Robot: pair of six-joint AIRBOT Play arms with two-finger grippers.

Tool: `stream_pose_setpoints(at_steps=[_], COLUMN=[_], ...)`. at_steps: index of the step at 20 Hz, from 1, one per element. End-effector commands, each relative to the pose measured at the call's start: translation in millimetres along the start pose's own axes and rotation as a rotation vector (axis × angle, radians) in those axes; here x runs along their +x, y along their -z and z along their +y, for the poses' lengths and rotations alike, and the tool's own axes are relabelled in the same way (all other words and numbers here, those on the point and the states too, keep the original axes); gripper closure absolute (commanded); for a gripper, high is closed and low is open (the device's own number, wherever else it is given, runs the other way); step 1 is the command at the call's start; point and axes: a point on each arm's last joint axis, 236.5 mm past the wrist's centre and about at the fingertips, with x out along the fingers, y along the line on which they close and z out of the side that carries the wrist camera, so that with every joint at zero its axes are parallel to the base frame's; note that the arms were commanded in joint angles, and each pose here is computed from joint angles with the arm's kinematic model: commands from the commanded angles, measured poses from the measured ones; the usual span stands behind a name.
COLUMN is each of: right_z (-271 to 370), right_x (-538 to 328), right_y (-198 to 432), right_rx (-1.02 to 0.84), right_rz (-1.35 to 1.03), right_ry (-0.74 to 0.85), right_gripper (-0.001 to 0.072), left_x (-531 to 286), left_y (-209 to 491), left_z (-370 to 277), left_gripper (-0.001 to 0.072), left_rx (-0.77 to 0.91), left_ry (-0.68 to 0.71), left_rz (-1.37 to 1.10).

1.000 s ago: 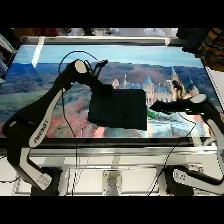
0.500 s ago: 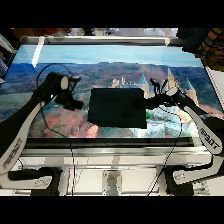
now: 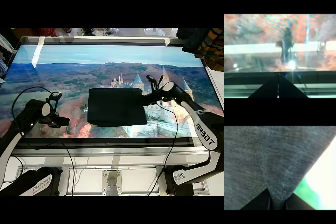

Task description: Fold the clothes and pants, and hang the long-sleeved shirts on hangers.

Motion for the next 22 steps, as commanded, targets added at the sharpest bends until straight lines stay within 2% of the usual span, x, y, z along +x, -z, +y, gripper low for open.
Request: stream_pose_setpoints(at_steps=[1, 4, 7, 9, 13, 14, 16, 17, 20, 22], right_z=[-81.3, -185.5, -273.7, -316.6, -362.5, -365.8, -370.7, -370.6, -361.4, -348.8], right_x=[-50.5, -127.3, -211.7, -261.9, -332.9, -343.2, -363.1, -371.9, -396.9, -404.1], right_y=[-4.1, 31.5, 93.2, 142.3, 252.7, 271.7, 295.9, 300.9, 301.0, 271.5], right_rx=[0.018, 0.104, 0.292, 0.467, 0.851, 0.926, 1.089, 1.152, 1.170, 1.132], right_rz=[0.060, 0.178, 0.250, 0.239, 0.140, 0.095, -0.044, -0.113, -0.207, -0.299], right_ry=[0.260, 0.532, 0.717, 0.771, 0.768, 0.753, 0.737, 0.730, 0.759, 0.729], right_gripper=[0.0682, 0.0682, 0.0682, 0.0682, 0.0678, 0.0607, 0.0156, 0.0023, 0.0033, 0.0041], left_x=[-2.1, -2.1, -2.1, -2.1, -2.1, -2.1, -2.1, -2.1, -2.1, -2.1], left_y=[4.3, 5.0, 4.9, 4.8, 4.8, 4.8, 4.8, 4.8, 4.8, 4.8], left_z=[3.1, 3.1, 3.1, 3.1, 3.1, 3.1, 3.1, 3.1, 3.1, 3.1], left_gripper=[0.0670, 0.0670, 0.0670, 0.0670, 0.0670, 0.0670, 0.0671, 0.0670, 0.0671, 0.0670], left_rx=[-0.011, -0.012, -0.012, -0.012, -0.012, -0.012, -0.012, -0.012, -0.011, -0.012], left_ry=[-0.003, -0.003, -0.003, -0.003, -0.003, -0.003, -0.003, -0.003, -0.003, -0.003], left_rz=[-0.014, -0.011, -0.012, -0.012, -0.012, -0.012, -0.012, -0.012, -0.012, -0.012])
